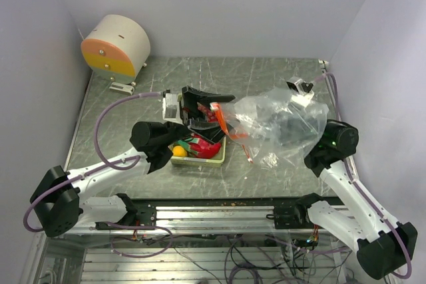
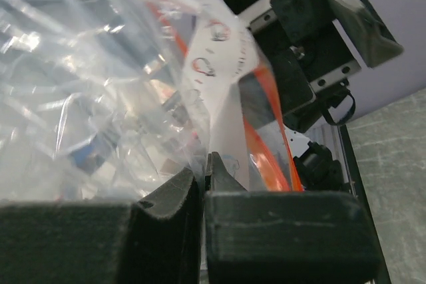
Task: Place the food in the zip-top bag and seal the zipper
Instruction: Open the zipper of the food storage bag.
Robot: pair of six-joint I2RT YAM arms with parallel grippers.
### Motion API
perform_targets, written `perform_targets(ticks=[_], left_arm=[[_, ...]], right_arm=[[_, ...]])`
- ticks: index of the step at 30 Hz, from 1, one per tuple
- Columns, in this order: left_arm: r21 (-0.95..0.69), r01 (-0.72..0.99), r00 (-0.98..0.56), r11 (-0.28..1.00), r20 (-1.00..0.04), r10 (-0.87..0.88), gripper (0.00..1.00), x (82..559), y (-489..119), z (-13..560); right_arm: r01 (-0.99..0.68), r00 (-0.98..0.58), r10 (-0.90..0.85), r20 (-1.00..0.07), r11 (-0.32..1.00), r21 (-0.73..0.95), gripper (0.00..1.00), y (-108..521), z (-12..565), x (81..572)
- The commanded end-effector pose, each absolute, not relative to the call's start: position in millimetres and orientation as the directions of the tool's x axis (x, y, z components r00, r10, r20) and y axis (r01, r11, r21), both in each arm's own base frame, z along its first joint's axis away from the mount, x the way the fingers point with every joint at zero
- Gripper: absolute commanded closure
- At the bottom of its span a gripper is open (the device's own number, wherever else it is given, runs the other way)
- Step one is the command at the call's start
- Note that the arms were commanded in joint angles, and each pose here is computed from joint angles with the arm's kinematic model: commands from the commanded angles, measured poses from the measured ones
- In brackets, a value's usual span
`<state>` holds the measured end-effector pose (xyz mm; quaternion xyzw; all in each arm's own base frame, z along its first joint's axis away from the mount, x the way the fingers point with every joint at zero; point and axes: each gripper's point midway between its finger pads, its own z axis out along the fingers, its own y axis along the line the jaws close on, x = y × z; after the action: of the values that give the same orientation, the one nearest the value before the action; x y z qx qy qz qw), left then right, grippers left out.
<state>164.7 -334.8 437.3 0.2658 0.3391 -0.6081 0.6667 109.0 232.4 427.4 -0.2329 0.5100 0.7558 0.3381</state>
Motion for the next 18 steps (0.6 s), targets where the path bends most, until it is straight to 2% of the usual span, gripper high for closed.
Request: perform_targets(ticks=[1,4,8,11,16,18], left_arm=[[0.017,0.998,0.053,0.058,-0.708,-0.704,0.17,143,-323,469],[0.019,0.999,0.043,0.042,-0.705,-0.708,0.15,141,-323,469],[0.013,1.000,0.012,0.005,-0.701,-0.713,0.00,139,-326,468],[0.009,1.000,-0.002,-0.011,-0.713,-0.701,0.01,140,-332,466],[-0.006,1.000,-0.003,0.002,-0.727,-0.687,0.16,144,-335,461],[-0.005,1.000,0.011,0.022,-0.743,-0.670,0.32,146,-336,458]], right_arm=[[-0.751,-0.661,0.274,-0.699,-0.232,0.619,1.00,234,416,111],[-0.731,-0.682,0.275,-0.678,-0.222,0.645,1.00,236,408,118],[-0.722,-0.691,0.280,-0.666,-0.237,0.650,1.00,236,407,120],[-0.719,-0.694,0.280,-0.663,-0.235,0.654,1.00,237,405,122],[-0.718,-0.696,0.274,-0.664,-0.228,0.658,1.00,238,405,123],[-0.720,-0.693,0.273,-0.667,-0.221,0.658,1.00,238,405,124]])
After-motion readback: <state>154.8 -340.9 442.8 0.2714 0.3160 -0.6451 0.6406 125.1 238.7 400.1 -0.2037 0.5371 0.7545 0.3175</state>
